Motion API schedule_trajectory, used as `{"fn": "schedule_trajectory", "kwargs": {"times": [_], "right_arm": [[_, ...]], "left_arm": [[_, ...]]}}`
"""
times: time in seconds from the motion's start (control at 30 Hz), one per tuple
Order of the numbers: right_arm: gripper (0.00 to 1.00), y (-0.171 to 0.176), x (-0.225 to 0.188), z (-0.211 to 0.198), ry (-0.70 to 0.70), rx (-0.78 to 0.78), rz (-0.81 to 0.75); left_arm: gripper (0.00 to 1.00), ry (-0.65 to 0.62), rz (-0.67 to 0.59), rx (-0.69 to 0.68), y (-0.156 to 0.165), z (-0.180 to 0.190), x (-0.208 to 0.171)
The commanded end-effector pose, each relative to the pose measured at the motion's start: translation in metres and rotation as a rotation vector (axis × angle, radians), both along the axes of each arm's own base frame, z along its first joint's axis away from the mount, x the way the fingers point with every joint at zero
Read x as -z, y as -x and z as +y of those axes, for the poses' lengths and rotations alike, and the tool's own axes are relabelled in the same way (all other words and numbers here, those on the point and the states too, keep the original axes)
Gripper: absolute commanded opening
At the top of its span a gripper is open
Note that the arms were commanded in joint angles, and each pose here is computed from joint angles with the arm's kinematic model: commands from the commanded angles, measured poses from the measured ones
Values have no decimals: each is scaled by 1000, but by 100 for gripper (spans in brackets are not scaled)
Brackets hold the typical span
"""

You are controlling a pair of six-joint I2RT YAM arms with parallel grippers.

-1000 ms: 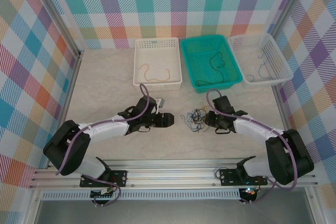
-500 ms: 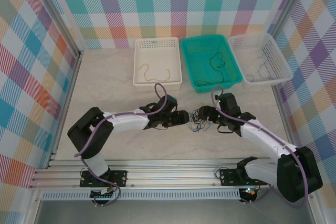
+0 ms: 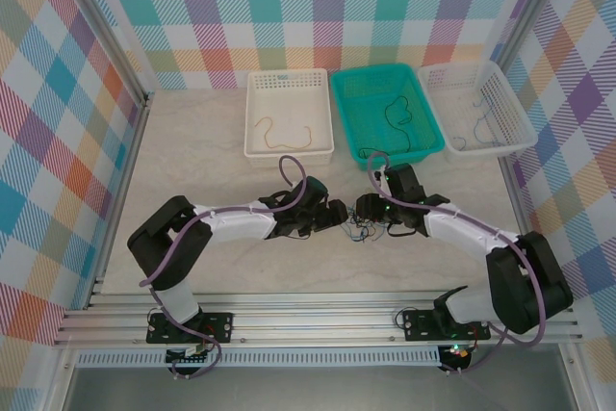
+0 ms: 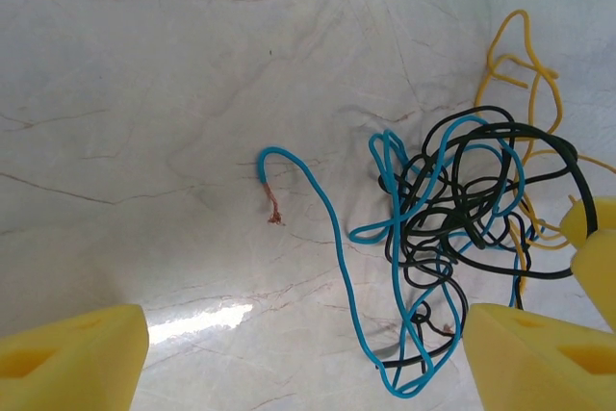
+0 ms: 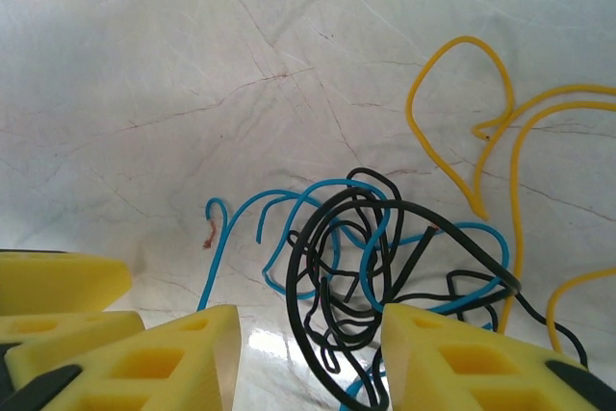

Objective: Untangle the cables

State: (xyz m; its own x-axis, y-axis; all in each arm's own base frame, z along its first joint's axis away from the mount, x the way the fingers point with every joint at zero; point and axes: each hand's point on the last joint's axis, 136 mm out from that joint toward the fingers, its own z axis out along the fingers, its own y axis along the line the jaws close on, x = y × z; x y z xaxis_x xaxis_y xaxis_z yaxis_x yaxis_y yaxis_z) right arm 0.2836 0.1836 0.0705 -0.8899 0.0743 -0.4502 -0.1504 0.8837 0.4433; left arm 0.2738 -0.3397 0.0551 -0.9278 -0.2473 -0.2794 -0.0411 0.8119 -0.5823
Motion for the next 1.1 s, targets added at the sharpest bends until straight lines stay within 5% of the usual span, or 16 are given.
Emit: {"fn": "schedule_trajectory", "kwargs": {"times": [0.0,0.2,0.37,0.67,0.8,1.07], "right_arm": [[42,-12,-5,7,9,-12,-31],[37,-21,7,9,78,-23,-15],[28,-23,10,9,106,-21,-6],[0,-26,2,11,99,-36,-29],[0,-23,-14,20,37,-77,-70],[0,-15,-54,36,-107,-131,-158]], "left_arm": [[89,3,-42,-16,-2,1,-13],[100,-3,-50,-23,-2,4,-13],[100,9,-97,-29,-2,10,-21],[100,99,-242,116,-1,-4,-61],[100,147,-350,272,8,-19,-86],[100,-45,-529,336,0,-4,-88]]}}
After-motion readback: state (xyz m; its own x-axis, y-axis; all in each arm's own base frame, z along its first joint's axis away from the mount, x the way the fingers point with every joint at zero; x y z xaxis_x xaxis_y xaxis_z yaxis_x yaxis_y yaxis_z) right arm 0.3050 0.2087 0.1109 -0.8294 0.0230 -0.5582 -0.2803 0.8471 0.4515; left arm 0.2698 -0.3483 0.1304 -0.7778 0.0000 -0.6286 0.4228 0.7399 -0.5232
